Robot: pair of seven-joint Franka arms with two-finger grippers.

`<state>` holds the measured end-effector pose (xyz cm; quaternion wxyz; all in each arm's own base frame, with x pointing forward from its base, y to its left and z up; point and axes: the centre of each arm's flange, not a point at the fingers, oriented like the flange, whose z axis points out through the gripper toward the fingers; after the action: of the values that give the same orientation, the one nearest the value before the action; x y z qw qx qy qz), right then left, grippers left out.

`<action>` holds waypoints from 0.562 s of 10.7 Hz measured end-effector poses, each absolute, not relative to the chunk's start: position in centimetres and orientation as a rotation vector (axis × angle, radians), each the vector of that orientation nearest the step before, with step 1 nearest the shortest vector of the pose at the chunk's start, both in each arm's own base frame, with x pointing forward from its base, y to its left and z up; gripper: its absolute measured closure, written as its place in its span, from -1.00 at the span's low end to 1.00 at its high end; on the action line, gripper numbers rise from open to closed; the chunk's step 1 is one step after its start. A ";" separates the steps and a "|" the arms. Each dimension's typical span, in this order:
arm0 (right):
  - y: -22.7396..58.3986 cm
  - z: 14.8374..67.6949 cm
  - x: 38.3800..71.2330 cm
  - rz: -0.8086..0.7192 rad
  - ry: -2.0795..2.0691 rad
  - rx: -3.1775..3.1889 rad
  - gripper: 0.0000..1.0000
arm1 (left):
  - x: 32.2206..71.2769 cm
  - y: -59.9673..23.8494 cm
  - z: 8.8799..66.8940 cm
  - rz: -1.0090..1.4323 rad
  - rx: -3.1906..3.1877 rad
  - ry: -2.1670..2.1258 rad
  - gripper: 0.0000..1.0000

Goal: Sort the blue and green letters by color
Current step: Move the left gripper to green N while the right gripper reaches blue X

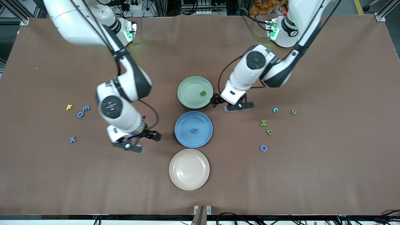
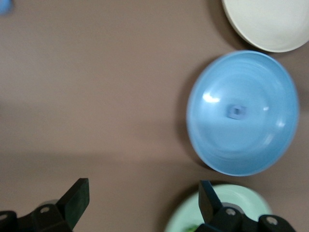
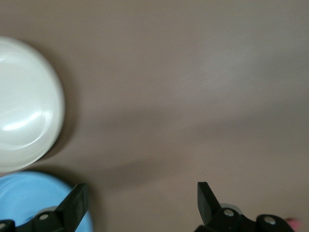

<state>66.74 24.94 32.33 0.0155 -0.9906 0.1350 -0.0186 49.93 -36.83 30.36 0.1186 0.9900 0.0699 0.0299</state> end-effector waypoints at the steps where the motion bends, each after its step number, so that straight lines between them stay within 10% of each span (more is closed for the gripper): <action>1: 20.7 32.0 68.0 -0.060 0.459 -3.100 -1.00 | 51.9 -33.4 30.2 0.097 2.931 0.056 -1.00; 6: -1.1 31.0 70.8 -0.047 0.516 -3.160 -1.00 | 55.1 -23.1 25.2 0.039 2.955 -0.499 -1.00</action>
<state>70.81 -1.07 30.97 -0.0304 -0.9863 0.1612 -0.0146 55.05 -23.09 25.15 0.0724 0.9834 -0.1662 0.0130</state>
